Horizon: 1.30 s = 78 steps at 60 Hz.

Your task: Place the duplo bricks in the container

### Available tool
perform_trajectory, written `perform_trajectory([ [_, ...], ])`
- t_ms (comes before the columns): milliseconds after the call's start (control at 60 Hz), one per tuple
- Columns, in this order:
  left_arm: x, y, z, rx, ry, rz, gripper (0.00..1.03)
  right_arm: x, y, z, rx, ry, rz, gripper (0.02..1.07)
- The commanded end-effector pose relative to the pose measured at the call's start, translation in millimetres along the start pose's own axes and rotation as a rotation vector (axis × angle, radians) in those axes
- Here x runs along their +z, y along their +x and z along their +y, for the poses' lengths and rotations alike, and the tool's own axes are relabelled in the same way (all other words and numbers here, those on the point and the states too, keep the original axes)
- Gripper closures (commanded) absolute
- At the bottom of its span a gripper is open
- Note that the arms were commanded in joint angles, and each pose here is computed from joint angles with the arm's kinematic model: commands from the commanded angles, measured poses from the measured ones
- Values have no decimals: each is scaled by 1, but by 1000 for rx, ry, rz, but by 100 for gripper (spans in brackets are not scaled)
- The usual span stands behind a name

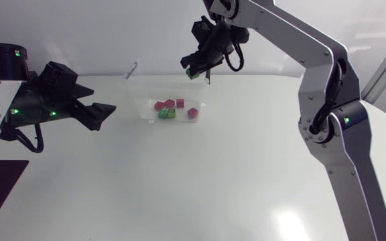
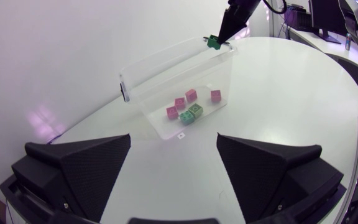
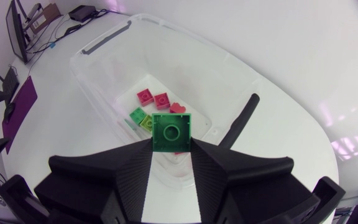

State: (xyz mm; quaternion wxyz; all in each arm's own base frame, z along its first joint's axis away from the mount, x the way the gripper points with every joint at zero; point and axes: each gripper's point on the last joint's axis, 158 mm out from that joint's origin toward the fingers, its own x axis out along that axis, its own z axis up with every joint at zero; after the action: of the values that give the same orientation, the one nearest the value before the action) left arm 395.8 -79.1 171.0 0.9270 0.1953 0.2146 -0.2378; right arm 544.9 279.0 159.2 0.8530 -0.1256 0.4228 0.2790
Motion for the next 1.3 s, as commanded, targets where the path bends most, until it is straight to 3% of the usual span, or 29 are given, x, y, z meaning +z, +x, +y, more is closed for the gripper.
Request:
perform_trajectory([
  [0, -5, -2, -2, -3, 2, 0, 7, -3, 7, -6, -11, 33, 11, 77],
  [83, -6, -2, -2, -3, 2, 1, 7, -2, 7, -11, -27, 36, 8, 73],
  [117, -6, -2, -2, -3, 2, 1, 7, -3, 7, -11, -32, 36, 8, 56],
  [183, -7, -2, -3, -4, 1, 3, 7, -3, 7, -12, -40, 37, 11, 8],
  [200, -7, -3, -3, -4, 1, 3, 7, -3, 6, -13, -44, 37, 10, 5],
  [433, -2, -9, -3, 4, 1, -14, 7, 8, -19, -9, -60, 27, -23, 6],
  [667, 6, -25, -4, 21, -7, -38, 5, 8, -78, -9, -114, 27, -137, 6],
  [817, 9, -38, -3, 45, -6, -49, 5, -16, -116, -18, -148, 43, -188, 6],
  [983, 14, -57, 11, 158, -21, -43, 5, -55, -150, -37, -195, 73, -211, 6],
  [1283, -11, -74, 15, 209, -75, -12, 4, -133, -207, -62, -340, 135, -276, 6],
])
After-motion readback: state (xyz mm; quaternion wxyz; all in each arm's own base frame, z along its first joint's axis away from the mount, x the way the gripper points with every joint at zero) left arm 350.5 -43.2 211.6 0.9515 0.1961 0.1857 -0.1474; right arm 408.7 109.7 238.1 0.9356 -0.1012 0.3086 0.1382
